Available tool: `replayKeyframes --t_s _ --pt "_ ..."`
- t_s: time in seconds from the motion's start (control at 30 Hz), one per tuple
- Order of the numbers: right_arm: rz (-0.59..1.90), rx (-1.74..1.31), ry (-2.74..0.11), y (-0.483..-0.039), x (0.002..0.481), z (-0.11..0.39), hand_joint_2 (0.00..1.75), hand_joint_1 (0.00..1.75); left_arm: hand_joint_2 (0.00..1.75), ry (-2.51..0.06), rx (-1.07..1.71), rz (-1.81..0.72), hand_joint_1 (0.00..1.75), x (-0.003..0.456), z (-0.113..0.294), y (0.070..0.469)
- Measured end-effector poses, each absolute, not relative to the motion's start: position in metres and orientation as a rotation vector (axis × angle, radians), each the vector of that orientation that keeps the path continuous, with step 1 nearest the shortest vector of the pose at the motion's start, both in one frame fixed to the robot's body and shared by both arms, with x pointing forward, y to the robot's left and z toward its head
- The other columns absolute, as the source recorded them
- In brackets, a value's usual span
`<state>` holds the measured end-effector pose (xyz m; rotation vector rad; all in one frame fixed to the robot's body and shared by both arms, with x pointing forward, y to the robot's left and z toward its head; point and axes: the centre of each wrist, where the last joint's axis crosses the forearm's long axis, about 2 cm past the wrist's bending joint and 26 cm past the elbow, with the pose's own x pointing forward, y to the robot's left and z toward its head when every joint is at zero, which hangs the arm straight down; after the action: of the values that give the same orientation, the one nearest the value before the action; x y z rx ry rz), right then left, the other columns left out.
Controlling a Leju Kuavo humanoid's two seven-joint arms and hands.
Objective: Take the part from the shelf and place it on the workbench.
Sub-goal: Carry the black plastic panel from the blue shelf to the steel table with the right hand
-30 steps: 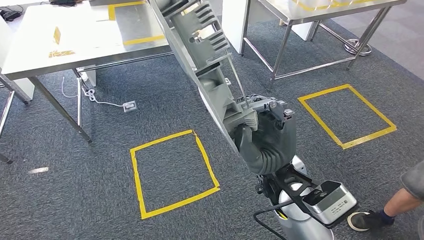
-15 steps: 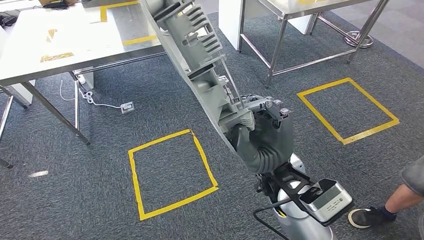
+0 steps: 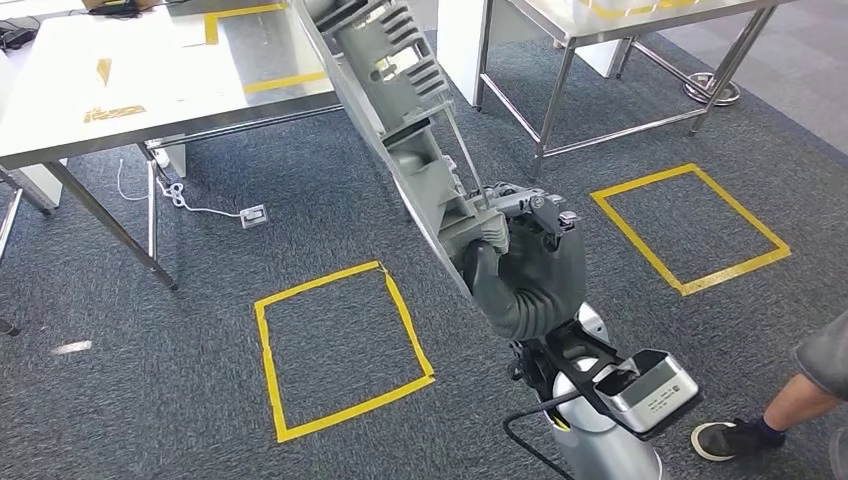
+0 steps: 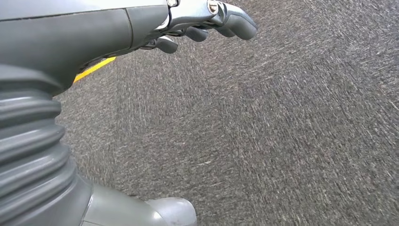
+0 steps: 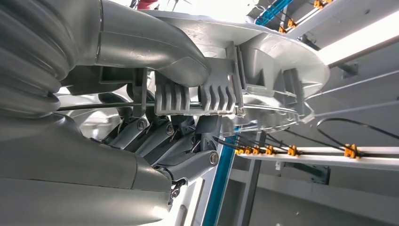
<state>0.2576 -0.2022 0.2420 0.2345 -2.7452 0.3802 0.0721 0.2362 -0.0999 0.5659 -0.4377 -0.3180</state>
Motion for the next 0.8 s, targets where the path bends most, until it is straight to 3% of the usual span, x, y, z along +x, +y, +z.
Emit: replayKeyframes --t_s 0.8 --pt "0.356 0.221 -2.742 -0.2027 0.2569 0.2404 1.75 1.66 1.75 -0.438 0.567 -0.311 0.00 0.0738 -0.0997 0.2373"
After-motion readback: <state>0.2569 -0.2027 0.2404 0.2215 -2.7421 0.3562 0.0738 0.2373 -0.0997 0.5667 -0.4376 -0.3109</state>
